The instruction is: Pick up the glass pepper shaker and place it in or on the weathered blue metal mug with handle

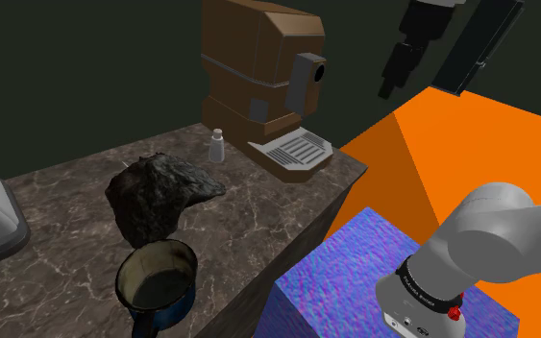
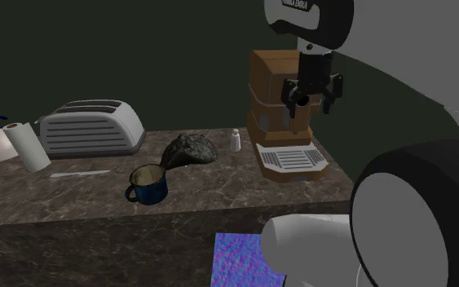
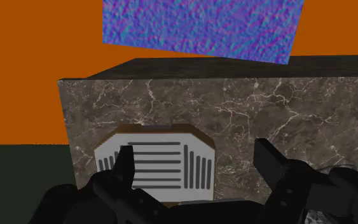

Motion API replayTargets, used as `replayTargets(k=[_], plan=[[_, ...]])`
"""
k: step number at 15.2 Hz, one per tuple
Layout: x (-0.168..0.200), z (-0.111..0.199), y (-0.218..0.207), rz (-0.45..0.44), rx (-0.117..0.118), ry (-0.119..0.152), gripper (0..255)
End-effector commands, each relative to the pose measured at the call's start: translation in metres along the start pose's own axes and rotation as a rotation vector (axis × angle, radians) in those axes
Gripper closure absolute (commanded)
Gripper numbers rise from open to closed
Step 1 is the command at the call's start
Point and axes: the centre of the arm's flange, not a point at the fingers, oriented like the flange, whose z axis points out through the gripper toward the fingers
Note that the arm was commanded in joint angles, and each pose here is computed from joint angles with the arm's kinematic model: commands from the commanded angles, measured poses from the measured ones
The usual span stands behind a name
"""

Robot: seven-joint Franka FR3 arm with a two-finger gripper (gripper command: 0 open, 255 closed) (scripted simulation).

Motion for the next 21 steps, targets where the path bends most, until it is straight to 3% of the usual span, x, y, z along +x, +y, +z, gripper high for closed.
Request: replayTargets(k=[1, 21], plan=[[0.0, 0.0, 0.0, 0.0, 0.0, 0.0, 0], [0.21, 0.123, -0.097, -0.021, -0.015, 0.026, 0]])
